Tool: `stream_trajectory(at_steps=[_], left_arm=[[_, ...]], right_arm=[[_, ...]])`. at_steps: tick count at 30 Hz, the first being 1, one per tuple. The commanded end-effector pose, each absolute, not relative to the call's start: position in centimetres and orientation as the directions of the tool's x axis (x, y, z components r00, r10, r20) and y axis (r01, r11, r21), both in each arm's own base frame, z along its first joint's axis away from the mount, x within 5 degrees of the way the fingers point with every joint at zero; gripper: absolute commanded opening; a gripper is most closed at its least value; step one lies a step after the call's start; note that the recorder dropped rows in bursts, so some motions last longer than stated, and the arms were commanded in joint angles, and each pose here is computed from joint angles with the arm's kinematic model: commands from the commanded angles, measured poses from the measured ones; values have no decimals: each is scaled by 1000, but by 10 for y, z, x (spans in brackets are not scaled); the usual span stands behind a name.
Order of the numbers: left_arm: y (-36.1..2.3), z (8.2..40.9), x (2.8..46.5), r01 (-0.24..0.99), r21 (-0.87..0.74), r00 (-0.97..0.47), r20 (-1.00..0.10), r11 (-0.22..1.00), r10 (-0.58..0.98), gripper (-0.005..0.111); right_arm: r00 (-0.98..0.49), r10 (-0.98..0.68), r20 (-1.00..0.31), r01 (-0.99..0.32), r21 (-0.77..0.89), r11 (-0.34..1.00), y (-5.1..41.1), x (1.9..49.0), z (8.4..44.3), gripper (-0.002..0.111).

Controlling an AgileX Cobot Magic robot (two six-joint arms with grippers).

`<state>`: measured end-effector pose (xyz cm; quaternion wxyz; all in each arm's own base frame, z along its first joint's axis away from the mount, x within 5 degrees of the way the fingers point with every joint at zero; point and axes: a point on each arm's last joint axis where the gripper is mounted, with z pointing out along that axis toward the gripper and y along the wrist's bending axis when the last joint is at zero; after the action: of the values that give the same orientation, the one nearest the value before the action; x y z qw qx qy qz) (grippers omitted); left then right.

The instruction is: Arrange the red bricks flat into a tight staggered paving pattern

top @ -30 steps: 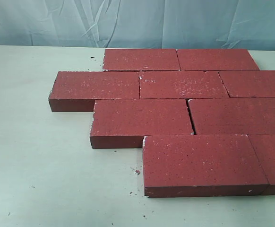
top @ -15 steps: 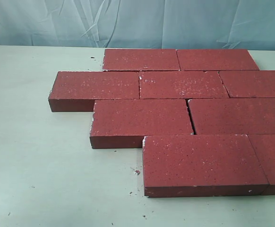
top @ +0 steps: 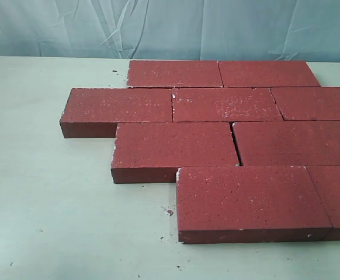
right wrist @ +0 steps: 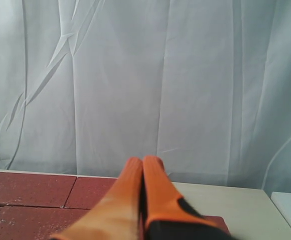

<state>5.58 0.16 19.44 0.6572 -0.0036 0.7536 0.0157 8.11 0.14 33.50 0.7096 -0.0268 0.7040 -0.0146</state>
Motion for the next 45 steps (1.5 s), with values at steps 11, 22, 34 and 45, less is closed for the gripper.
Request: stream_trajectory(at_steps=[11,22,34,45], left_arm=[[1,192,55,-25,14,-145,-989,1000,10,0],[1,192,55,-25,16,-146,-989,1000,12,0],[1,192,55,-25,16,-146,-989,1000,12,0],[1,192,55,-25,18,-146,-989,1000,14,0]], right_arm=[[10,-56,-998,-15,-56,998,1,81,334,-1],[9,-82,-997,-11,-82,997,1,81,334,-1],[-35,-142,-989,-4,-142,990,0,81,306,-1],[-8,-151,-989,3,-151,989,-1,64,251,-1]])
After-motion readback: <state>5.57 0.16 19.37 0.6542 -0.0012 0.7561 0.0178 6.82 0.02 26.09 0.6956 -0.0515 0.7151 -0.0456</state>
